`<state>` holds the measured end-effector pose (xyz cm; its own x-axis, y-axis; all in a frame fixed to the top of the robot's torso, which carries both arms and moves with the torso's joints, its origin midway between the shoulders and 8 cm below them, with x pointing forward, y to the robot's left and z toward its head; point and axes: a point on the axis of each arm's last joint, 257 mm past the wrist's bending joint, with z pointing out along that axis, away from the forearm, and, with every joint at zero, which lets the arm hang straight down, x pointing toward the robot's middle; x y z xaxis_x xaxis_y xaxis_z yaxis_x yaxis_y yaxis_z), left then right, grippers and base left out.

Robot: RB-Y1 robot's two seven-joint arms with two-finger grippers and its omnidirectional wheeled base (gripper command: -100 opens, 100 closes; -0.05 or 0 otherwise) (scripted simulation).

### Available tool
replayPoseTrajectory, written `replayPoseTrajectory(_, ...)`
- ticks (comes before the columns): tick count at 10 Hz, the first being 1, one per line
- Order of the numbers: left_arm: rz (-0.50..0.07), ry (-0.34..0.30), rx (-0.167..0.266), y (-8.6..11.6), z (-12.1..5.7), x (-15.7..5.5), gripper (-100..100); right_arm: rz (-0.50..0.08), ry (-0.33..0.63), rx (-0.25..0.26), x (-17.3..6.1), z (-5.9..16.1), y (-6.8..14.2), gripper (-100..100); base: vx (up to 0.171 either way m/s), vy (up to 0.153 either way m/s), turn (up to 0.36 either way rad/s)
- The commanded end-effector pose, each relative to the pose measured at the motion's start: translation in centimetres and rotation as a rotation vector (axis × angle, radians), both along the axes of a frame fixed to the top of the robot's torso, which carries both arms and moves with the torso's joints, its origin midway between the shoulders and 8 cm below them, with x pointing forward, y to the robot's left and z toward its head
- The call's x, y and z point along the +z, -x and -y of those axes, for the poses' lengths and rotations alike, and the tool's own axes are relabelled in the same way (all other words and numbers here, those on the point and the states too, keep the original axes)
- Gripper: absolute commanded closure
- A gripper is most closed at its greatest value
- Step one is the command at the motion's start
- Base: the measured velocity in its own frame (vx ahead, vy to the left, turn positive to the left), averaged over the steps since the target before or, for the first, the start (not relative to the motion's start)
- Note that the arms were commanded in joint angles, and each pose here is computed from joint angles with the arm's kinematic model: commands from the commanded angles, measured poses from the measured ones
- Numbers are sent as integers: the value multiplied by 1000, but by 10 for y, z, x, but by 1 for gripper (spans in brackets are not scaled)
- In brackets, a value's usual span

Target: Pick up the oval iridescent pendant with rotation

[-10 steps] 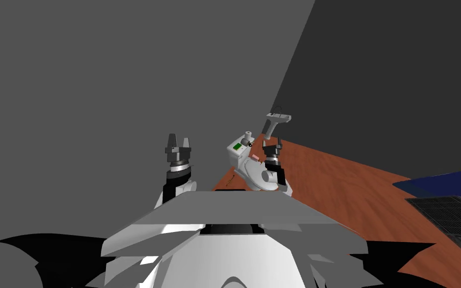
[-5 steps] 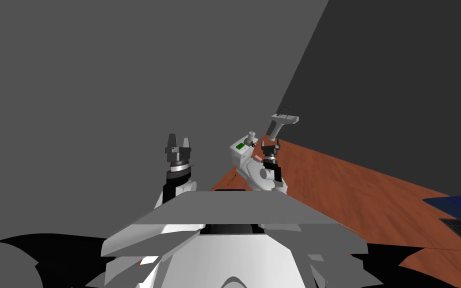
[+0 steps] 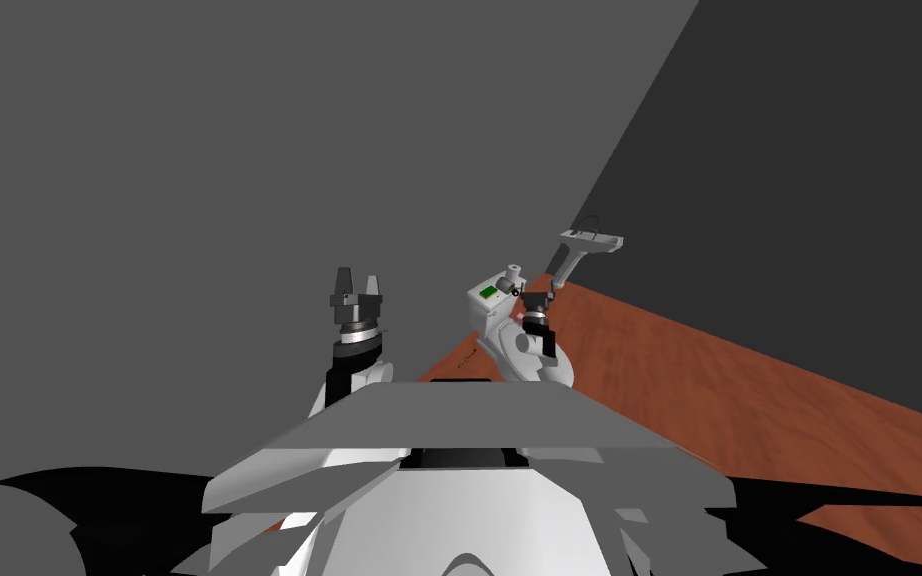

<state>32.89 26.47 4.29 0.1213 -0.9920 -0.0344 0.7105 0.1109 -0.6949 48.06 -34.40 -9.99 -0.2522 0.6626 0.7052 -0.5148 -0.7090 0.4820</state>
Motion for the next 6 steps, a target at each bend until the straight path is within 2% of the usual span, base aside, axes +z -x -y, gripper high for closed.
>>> replayPoseTrajectory(1, 0, 0, 0, 0, 0, 0, 0, -4, -66, 14, -10, 4, -8, -100, -23, -22, 154)
replayPoseTrajectory(2, 0, 0, 0, 0, 0, 0, 0, -15, -66, 12, -16, 5, -9, -100, -14, -21, 86)
replayPoseTrajectory(5, 0, 0, 0, 0, 0, 0, 0, -26, -170, 33, -36, 9, -21, -100, -10, -25, 142)
replayPoseTrajectory(6, 0, 0, 0, 0, 0, 0, 0, -36, -170, 30, -41, 10, -21, -100, -7, -25, 92)
